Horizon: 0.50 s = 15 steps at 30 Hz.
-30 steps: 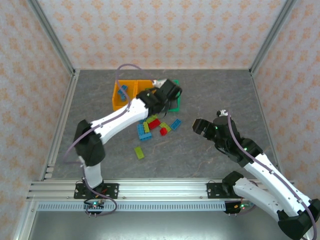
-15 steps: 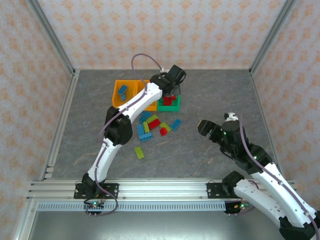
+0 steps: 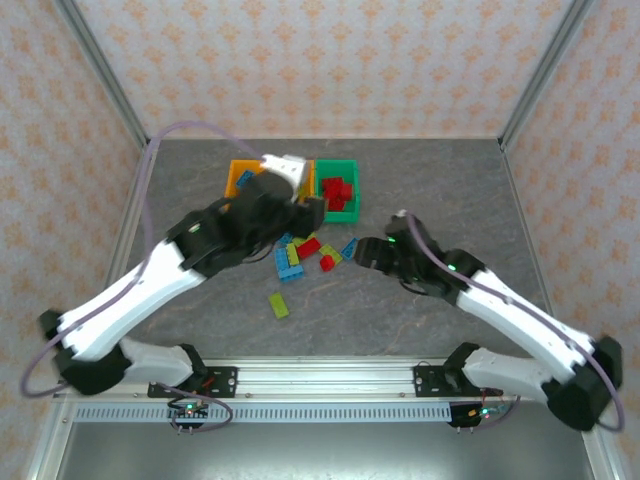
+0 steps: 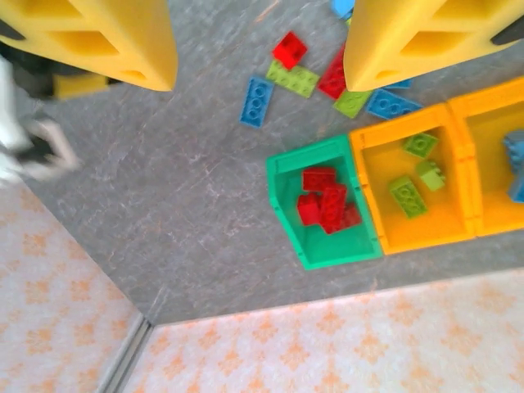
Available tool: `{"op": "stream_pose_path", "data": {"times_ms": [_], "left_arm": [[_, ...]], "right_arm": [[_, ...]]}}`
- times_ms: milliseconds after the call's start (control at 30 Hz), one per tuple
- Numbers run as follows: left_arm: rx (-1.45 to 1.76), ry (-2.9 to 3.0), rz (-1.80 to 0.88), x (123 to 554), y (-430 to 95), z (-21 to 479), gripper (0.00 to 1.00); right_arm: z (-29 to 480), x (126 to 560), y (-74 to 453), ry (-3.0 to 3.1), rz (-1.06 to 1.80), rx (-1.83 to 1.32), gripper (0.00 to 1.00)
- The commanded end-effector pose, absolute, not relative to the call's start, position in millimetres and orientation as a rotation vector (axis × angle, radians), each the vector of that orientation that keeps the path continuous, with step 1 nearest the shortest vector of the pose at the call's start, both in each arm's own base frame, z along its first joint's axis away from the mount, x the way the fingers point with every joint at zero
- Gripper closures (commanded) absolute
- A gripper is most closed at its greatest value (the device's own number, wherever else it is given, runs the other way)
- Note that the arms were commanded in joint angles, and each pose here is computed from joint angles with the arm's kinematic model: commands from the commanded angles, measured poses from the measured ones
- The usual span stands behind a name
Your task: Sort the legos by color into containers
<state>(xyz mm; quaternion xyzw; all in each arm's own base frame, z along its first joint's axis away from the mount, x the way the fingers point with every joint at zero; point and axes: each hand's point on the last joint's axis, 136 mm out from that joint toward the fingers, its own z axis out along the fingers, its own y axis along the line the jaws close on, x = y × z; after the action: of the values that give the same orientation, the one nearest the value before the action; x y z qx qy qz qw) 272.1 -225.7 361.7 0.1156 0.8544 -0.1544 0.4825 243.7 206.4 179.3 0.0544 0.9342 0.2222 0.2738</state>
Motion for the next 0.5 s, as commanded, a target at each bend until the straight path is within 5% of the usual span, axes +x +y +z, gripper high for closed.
{"op": "stream_pose_path", "data": {"times_ms": [0, 333, 467], "left_arm": [[0.524, 2.066, -0.188, 257, -199, 319, 0.42], [0.833, 1.974, 0.077, 239, -163, 254, 0.38], [0.897, 2.014, 0.087, 236, -165, 238, 0.38]], "right_arm": [[164, 260, 238, 2.568, 0.514, -0.006, 0.19], [80, 302, 296, 2.786, 0.284, -0.204, 0.28], [61, 310, 306, 2.818, 0.246, -0.191, 0.40]]}}
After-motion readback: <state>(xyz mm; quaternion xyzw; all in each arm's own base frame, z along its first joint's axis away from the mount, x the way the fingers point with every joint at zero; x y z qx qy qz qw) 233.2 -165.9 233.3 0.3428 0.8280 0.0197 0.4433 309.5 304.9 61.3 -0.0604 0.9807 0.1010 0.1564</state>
